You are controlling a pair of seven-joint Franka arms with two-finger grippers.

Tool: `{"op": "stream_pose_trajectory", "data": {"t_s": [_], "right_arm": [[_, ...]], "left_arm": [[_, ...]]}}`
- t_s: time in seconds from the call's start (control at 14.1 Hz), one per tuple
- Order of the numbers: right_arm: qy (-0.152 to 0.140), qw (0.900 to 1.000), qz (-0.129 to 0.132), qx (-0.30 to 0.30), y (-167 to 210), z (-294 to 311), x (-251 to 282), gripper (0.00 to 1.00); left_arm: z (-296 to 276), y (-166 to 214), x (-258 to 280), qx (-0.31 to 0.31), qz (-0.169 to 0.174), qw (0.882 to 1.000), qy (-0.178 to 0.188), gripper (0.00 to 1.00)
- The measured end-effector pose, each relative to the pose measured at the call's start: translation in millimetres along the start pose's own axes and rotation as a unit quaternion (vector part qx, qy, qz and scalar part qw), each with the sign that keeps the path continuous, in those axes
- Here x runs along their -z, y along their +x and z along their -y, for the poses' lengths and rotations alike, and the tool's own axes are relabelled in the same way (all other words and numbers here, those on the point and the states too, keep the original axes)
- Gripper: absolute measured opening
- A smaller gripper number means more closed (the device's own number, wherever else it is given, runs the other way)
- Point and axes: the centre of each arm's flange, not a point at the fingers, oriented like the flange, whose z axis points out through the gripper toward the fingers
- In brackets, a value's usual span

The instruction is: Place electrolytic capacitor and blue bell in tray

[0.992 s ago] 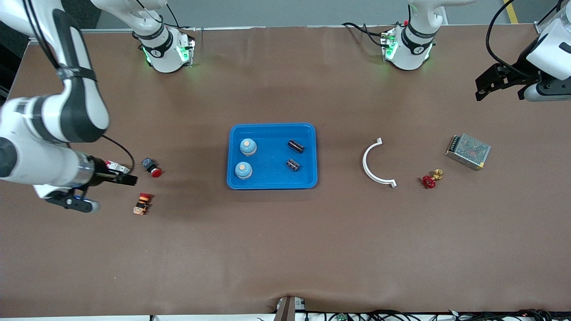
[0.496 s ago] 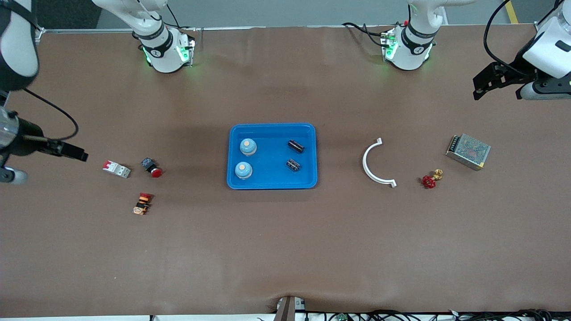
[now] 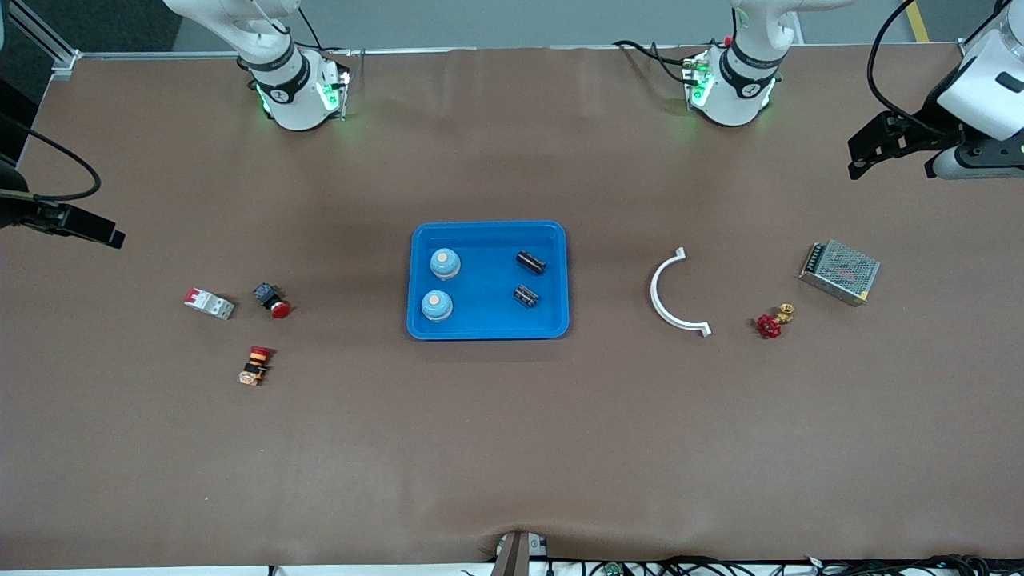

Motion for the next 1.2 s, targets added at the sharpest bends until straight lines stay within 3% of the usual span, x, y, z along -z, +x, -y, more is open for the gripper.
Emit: {"op": "stream_pose_trajectory", "data": {"t_s": [0.35, 1.2], "right_arm": [[0.004, 1.000, -0.020, 0.011, -16, -10, 26, 1.00], [0.006, 0.999, -0.023, 0.025, -33, -16, 14, 1.00]], "left_arm": [[0, 0, 0, 0.000, 0.000, 1.000, 0.000, 1.00], [2, 0, -3, 0.001, 0.004, 1.000, 0.000, 1.00]]}}
